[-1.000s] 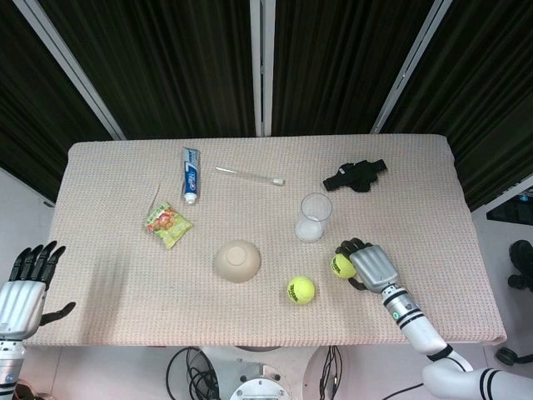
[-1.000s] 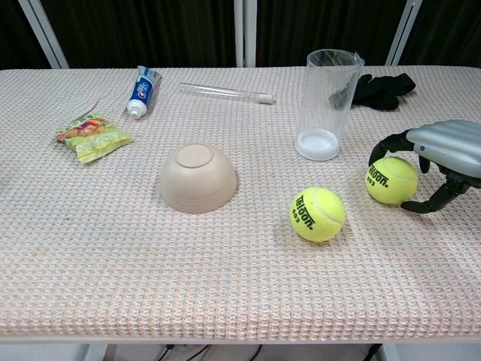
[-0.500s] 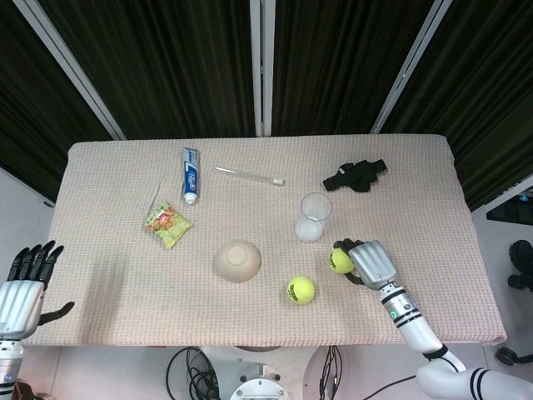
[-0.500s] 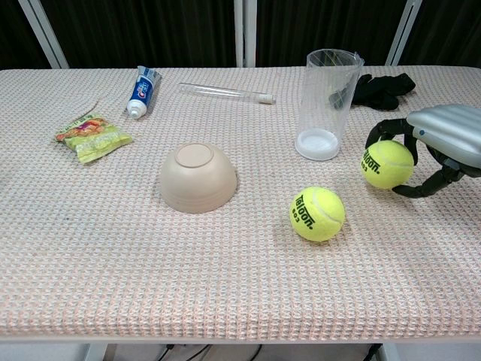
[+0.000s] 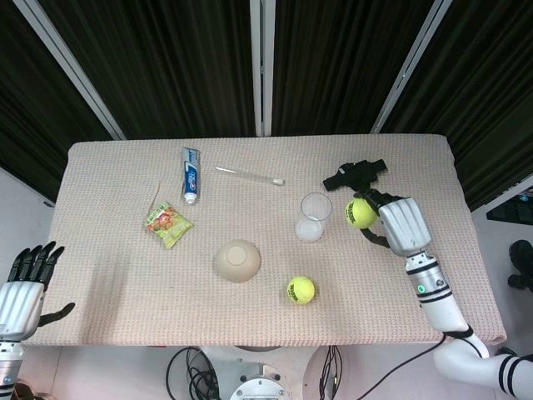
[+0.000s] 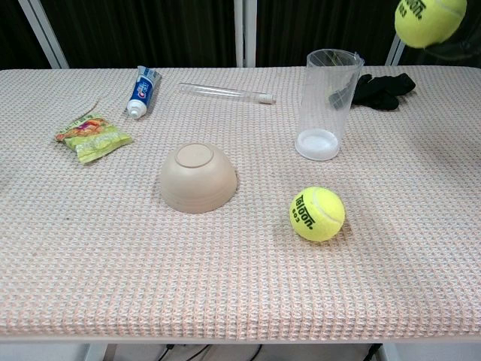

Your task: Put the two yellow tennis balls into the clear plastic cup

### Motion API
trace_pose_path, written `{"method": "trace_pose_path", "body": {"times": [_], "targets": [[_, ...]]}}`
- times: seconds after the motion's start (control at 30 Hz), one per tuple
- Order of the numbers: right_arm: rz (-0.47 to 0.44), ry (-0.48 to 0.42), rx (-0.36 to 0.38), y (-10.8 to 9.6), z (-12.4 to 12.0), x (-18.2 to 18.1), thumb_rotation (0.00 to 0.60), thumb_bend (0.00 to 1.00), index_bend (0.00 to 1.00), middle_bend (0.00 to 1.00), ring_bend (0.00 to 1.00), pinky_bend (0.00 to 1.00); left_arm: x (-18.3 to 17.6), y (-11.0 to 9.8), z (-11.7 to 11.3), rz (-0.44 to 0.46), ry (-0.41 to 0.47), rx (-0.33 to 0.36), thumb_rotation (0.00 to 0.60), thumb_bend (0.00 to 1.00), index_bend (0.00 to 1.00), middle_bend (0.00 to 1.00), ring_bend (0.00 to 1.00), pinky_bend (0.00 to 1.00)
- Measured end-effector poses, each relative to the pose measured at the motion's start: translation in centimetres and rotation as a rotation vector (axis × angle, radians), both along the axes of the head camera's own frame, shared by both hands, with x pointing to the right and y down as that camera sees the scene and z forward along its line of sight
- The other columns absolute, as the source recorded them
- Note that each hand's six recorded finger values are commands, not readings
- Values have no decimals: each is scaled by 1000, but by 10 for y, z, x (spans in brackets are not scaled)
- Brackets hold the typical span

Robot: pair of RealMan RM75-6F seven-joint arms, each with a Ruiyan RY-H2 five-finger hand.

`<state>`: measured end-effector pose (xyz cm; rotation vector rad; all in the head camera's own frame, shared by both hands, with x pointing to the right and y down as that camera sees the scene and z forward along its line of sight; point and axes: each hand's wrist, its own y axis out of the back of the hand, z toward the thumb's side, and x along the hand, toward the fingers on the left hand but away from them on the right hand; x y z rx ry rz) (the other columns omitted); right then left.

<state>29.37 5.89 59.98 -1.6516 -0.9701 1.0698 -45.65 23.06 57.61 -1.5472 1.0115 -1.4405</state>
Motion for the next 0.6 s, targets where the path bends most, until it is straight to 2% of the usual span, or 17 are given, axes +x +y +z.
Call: {"method": "trace_pose_path", "body": {"times": [0.17,0.27,0.5,0.6], "targets": [[5,24,-22,-29,2,-14,600,324,756,585,537,703,-1,1,0,-4,-1,-2,600,0,0,0,0,0],[-14,33,-56,-40,9,-30,600,308,744,570,537,683,-2,1,1,-6,-2,-6,600,0,0,0,0,0],[-25,-7,-139,-44,23,-53,600,282,710,541,518,650,-3,1,0,-10,2,-10,600,0,0,0,0,0],[-29,-15,-153,-42,25,-55,600,253,653,513,475,620,-4,1,0,-13,4,-8,600,0,0,0,0,0]]}}
